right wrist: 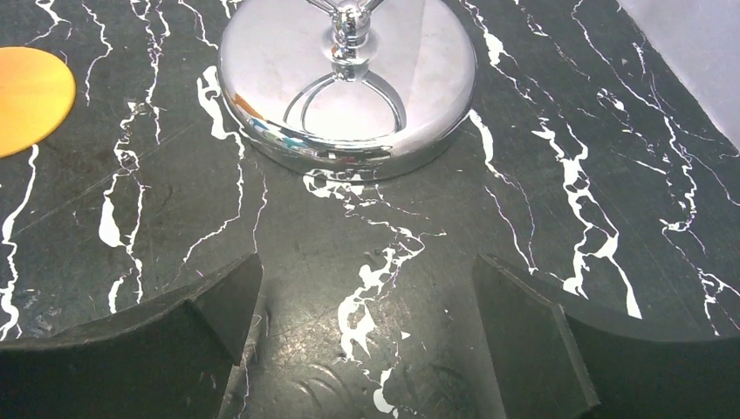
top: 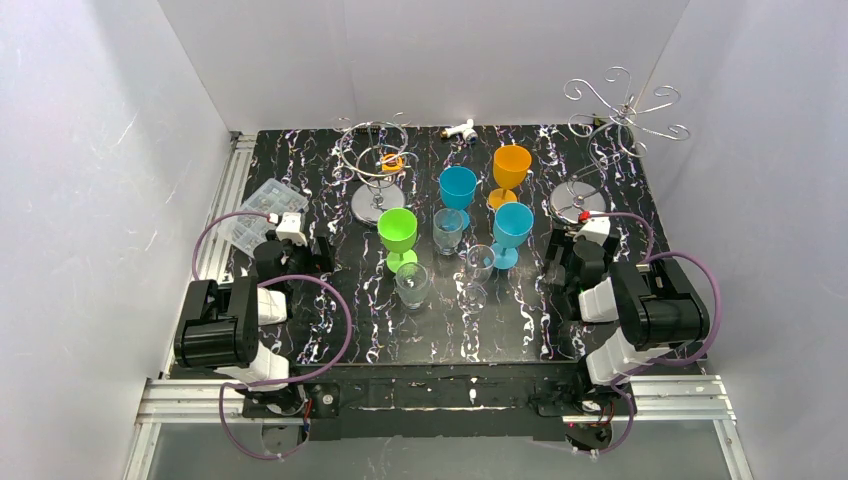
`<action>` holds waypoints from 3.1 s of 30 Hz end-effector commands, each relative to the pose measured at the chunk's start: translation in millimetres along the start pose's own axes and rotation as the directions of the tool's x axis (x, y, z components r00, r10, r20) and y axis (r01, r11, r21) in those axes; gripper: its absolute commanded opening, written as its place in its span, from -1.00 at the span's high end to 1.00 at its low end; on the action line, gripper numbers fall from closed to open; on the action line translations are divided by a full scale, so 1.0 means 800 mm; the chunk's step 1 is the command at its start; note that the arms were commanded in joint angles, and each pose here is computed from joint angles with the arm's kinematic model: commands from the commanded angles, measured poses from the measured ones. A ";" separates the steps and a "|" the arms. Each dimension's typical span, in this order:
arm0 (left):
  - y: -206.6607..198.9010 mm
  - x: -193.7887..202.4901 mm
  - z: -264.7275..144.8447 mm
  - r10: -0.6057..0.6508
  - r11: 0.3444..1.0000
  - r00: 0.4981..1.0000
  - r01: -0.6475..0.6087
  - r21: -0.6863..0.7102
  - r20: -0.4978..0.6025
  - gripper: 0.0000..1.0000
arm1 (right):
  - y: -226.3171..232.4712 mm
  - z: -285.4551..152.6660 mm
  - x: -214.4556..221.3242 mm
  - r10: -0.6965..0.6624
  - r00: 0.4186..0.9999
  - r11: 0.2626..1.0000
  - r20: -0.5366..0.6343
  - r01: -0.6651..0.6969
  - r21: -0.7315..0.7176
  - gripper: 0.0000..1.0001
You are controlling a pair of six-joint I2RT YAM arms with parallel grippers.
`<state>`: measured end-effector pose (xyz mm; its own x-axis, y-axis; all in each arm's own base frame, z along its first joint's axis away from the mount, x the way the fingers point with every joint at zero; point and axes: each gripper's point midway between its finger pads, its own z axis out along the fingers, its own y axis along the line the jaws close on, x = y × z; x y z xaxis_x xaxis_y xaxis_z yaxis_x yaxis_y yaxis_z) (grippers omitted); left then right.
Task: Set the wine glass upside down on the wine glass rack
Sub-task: Pick up the wine glass at the center of the board.
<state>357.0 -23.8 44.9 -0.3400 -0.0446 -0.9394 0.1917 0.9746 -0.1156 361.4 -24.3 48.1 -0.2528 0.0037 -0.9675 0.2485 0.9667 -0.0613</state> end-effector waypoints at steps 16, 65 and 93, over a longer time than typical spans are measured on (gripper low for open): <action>-0.019 -0.106 -0.023 -0.060 0.996 0.997 0.063 0.061 -0.056 -0.99 | 0.027 -0.026 -0.153 0.465 0.882 0.885 -0.076 -0.466 -0.004 -1.00; -0.097 -0.304 -0.134 -0.344 0.848 0.844 0.468 0.249 -0.412 -0.99 | 0.403 -0.291 -0.187 -0.400 0.905 0.682 -0.148 0.186 -0.707 -0.46; -0.117 -0.325 -0.171 -0.315 0.845 0.859 0.448 0.293 -0.403 -0.99 | 0.410 -0.293 -0.008 -0.581 0.764 0.612 -0.280 0.184 -0.769 0.37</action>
<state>315.0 -67.1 322.7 -0.7473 -0.2760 -0.6044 0.2250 0.7508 -0.6210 229.3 346.3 94.3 -0.5864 -0.5183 -0.6225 -0.6166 0.7840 -0.0719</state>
